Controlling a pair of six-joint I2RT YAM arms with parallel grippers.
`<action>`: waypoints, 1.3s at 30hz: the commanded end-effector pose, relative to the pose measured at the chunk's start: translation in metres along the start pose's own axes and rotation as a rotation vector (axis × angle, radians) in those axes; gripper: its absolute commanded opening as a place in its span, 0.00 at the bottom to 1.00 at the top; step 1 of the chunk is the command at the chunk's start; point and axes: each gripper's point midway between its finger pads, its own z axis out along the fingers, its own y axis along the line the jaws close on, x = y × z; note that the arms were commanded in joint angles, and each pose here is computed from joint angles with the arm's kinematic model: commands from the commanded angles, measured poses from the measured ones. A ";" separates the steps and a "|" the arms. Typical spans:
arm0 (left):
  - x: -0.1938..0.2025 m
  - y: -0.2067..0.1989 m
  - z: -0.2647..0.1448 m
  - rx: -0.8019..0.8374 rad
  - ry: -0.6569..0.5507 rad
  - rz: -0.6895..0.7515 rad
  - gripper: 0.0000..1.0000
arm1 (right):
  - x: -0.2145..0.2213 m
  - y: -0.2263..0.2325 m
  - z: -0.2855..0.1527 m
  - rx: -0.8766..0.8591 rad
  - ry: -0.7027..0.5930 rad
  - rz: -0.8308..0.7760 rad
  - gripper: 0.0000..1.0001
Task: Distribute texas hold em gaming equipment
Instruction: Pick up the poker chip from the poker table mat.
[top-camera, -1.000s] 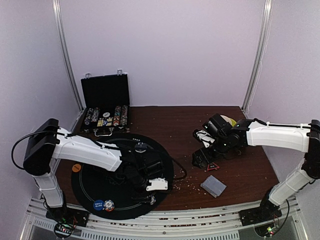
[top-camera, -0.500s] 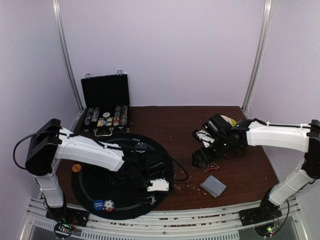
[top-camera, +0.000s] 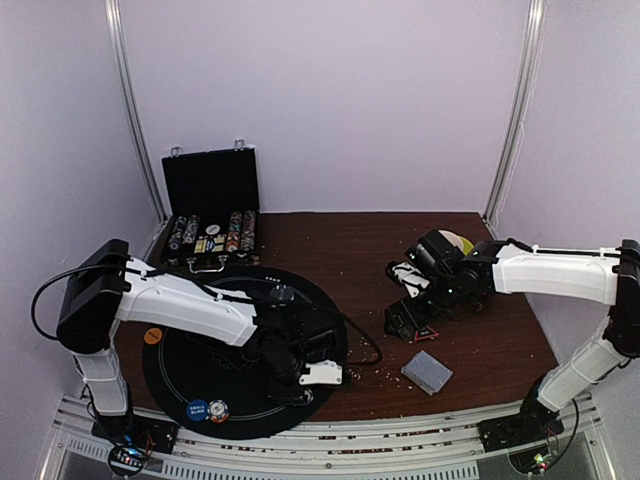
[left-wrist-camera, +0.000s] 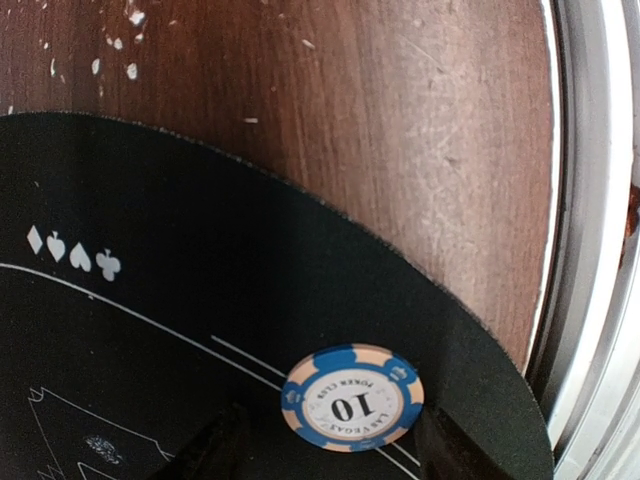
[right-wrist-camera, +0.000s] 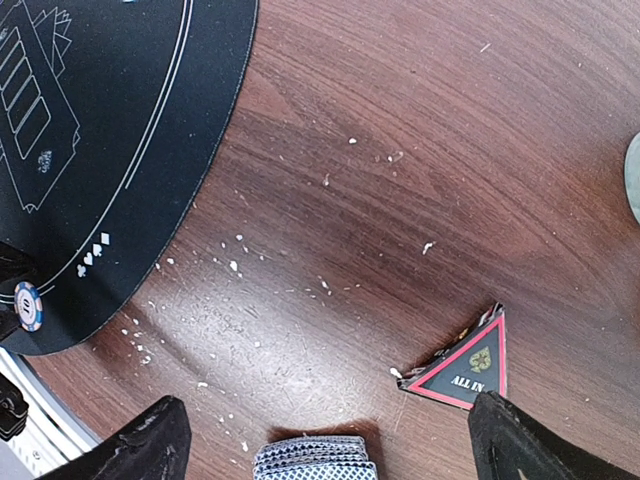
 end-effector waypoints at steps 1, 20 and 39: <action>-0.030 -0.012 0.019 0.021 -0.092 0.055 0.61 | 0.003 0.000 0.002 -0.009 0.010 0.015 1.00; -0.029 -0.008 -0.001 -0.028 -0.148 0.043 0.35 | 0.006 0.000 0.006 -0.006 0.027 0.020 1.00; -0.018 -0.005 -0.001 0.029 -0.120 0.007 0.61 | 0.002 0.003 0.008 -0.016 0.034 0.021 1.00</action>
